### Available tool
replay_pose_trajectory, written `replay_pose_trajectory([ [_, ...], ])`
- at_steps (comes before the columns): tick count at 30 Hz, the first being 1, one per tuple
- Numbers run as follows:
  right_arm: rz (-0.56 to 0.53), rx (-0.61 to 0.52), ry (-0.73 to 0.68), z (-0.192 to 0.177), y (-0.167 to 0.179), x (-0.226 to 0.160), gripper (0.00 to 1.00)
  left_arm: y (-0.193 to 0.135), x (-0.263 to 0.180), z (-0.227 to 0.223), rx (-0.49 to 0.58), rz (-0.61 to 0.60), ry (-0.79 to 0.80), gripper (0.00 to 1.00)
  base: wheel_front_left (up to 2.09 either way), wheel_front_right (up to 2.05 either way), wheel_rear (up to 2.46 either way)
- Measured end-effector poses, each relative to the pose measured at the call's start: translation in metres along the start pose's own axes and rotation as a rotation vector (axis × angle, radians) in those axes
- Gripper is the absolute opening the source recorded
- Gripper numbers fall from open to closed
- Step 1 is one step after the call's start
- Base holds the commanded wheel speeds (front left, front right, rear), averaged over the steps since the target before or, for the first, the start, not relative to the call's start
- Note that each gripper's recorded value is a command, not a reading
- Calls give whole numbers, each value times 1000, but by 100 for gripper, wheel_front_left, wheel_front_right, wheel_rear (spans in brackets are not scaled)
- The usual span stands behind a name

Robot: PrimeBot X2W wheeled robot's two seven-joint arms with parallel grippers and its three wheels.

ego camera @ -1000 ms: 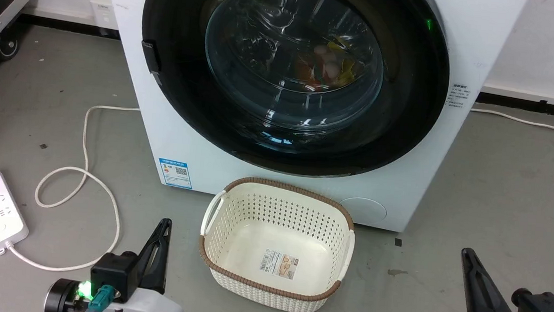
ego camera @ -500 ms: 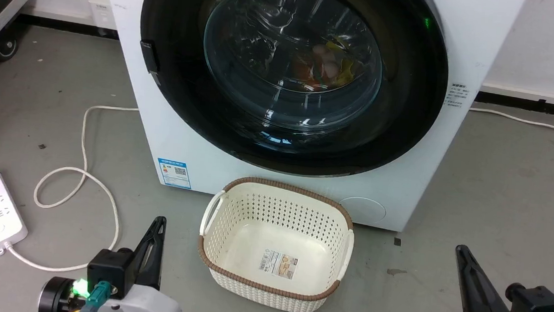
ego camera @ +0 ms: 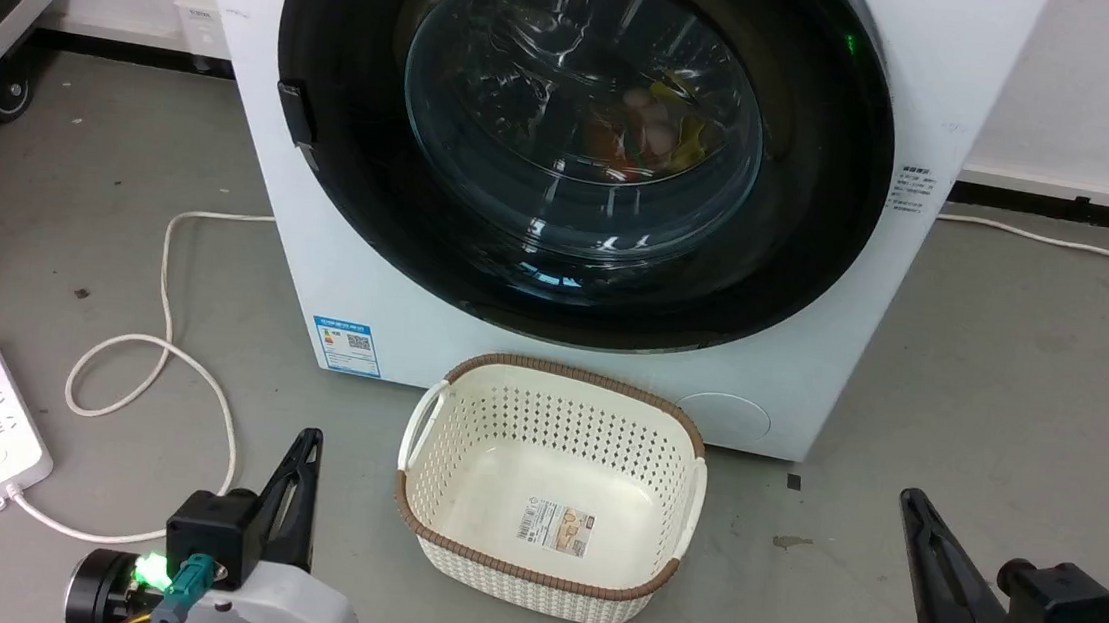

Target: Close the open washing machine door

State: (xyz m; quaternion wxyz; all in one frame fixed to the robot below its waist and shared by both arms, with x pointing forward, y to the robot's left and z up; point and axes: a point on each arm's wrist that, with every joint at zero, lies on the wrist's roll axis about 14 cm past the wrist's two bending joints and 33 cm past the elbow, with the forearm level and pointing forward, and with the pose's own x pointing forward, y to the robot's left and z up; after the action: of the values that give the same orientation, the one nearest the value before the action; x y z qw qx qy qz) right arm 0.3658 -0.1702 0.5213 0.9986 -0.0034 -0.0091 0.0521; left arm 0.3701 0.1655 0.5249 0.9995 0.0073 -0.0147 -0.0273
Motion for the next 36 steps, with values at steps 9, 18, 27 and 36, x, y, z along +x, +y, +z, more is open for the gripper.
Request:
replay_pose_trajectory([
  [9,6,-10,13,-1,2,1,0,3,1,1,7,15,8,0,0,0,0],
  [18,12,-20,24,-1,4,1,0,6,1,1,15,27,16,0,0,0,0],
  [27,19,-30,28,1,6,3,0,8,2,1,21,38,25,0,0,0,0],
  [36,25,-37,43,-1,8,3,0,11,2,2,34,47,34,0,0,0,0],
])
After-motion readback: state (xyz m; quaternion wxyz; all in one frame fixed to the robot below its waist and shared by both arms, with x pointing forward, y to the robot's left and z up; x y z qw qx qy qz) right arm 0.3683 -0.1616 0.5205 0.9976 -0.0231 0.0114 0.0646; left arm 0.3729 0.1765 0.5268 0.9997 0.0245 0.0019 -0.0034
